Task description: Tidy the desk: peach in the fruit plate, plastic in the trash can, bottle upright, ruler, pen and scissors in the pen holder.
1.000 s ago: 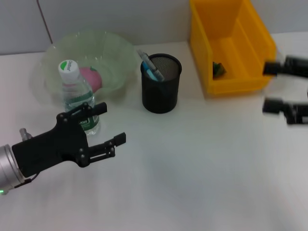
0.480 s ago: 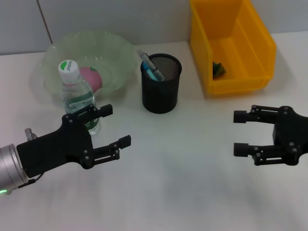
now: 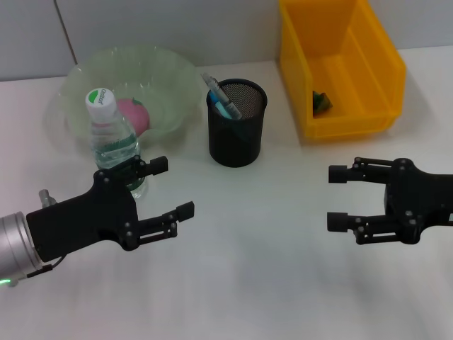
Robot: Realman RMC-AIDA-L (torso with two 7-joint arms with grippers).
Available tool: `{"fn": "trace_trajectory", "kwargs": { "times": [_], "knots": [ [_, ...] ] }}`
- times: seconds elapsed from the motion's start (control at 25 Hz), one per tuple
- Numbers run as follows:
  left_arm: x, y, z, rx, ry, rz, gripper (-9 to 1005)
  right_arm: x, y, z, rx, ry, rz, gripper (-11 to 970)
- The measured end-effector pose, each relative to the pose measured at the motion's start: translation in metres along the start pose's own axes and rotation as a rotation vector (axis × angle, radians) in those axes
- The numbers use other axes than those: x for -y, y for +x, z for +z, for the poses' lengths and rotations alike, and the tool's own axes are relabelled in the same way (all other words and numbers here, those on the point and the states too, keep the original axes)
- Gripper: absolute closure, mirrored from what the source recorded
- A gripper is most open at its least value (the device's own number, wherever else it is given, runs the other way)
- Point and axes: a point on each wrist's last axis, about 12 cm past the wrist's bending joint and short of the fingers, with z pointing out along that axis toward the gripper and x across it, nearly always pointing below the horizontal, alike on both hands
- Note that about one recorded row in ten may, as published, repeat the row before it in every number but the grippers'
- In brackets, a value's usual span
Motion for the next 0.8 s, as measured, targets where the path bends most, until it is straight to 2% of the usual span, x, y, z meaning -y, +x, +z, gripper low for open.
{"fn": "trace_trajectory", "kwargs": {
  "times": [0.8],
  "knots": [
    [-0.001, -0.001, 0.004, -0.024, 0.030, -0.006, 147, 0.006, 0.005, 0.015, -0.031, 0.025, 0.000, 141]
  ]
}}
